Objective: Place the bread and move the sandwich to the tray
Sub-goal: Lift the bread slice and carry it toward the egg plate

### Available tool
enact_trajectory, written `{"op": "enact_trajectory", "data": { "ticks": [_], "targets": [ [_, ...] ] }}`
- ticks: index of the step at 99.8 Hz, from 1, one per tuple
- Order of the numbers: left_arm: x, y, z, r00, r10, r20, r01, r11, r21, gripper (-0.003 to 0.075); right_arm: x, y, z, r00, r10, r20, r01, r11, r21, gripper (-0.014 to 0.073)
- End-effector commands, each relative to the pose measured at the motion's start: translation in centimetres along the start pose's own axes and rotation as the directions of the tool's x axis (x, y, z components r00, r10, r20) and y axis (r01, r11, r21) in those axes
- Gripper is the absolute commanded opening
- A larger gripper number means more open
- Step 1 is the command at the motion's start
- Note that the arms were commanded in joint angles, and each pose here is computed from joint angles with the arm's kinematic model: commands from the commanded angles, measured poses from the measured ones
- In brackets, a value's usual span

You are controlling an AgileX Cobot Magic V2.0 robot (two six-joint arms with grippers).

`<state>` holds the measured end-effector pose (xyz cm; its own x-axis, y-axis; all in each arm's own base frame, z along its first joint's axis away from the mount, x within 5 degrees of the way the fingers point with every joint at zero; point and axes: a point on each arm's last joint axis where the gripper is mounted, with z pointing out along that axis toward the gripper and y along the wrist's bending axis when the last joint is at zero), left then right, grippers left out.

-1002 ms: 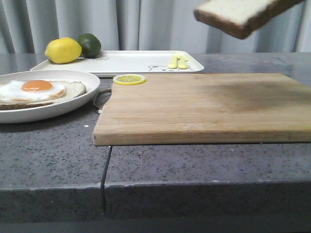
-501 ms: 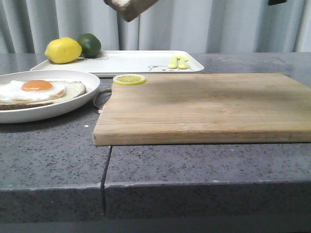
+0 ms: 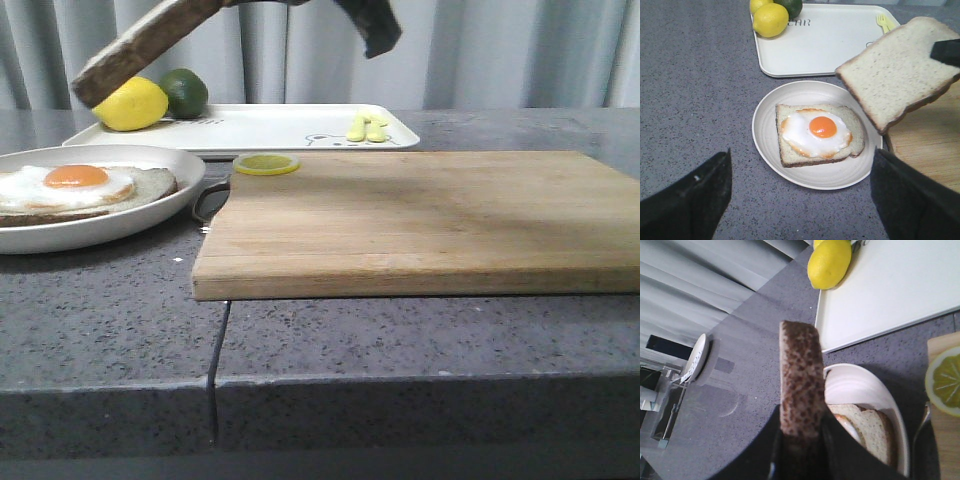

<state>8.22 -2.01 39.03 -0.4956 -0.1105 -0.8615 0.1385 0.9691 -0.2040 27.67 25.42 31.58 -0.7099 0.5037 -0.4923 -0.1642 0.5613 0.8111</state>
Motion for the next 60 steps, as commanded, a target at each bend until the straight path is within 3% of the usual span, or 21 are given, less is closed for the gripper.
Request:
{"op": "enact_trajectory", "data": {
  "ticks": [1, 25, 44, 60],
  "targets": [
    [-1.4, -0.4, -0.5, 0.996, -0.013, 0.088, 0.011, 1.0, 0.021, 0.0536, -0.1, 2.9, -0.1, 0.997, 0.071, 0.037, -0.069, 0.996, -0.05, -0.0039],
    [-1.4, -0.4, -0.5, 0.996, -0.013, 0.088, 0.011, 1.0, 0.021, 0.0536, 3.1, 4.8, 3.6, 0.997, 0.073, -0.012, -0.073, 0.996, -0.052, -0.0039],
    [-1.4, -0.4, -0.5, 0.996, -0.013, 0.088, 0.011, 1.0, 0.021, 0.0536, 4.2, 4.2, 4.8, 0.997, 0.065, 0.033, -0.067, 0.997, 0.03, -0.0039],
    [-1.4, -0.4, -0.5, 0.996, -0.013, 0.09, 0.011, 1.0, 0.021, 0.0536, 4.4, 4.1, 5.0, 0.997, 0.063, 0.031, -0.065, 0.997, 0.037, -0.0039]
  ]
}}
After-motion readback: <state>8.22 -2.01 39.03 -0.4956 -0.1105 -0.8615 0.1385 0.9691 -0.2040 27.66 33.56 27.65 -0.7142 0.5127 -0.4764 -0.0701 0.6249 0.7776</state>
